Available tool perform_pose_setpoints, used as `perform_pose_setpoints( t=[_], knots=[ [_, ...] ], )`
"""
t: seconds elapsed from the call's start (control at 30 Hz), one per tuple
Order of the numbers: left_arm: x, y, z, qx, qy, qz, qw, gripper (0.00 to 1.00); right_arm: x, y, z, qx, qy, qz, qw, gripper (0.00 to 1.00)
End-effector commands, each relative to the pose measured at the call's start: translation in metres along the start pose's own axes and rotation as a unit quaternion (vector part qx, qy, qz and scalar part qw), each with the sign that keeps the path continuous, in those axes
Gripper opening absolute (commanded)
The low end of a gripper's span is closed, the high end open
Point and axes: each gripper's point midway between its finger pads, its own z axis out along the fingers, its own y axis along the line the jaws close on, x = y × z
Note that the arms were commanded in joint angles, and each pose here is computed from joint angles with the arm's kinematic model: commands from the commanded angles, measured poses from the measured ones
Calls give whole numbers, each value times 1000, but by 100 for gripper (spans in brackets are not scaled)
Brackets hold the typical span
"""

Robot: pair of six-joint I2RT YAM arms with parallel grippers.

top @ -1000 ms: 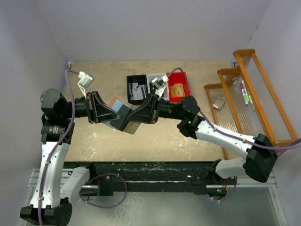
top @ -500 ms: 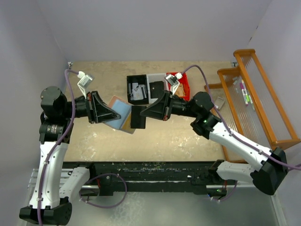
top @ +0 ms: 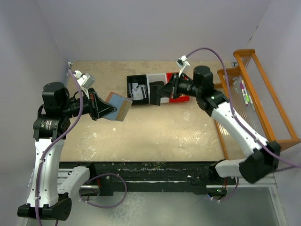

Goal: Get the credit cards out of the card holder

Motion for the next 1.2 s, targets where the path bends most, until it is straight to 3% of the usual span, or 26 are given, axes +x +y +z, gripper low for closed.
perform_pose_setpoints(
  t=[0.0, 0.13, 0.5, 0.8, 1.1, 1.17],
  knots=[
    [-1, 3, -7, -25, -1, 74, 997, 4, 3, -98, 22, 182, 43, -35, 982, 0],
    [3, -16, -10, 19, 2, 76, 997, 4, -11, -157, 49, 267, 62, -54, 960, 0],
    [0, -57, -17, 114, 5, 47, 992, 5, -19, -244, 106, 335, 89, -54, 936, 0],
    [-9, -79, -24, 155, 2, 31, 987, 5, -6, -282, 128, 356, 90, -44, 929, 0],
    [-2, -82, -27, 153, 5, 35, 988, 5, -3, -284, 146, 322, 104, -48, 940, 0],
    [0, -81, -27, 153, 7, 34, 988, 5, -1, -286, 146, 324, 110, -49, 938, 5]
  ],
)
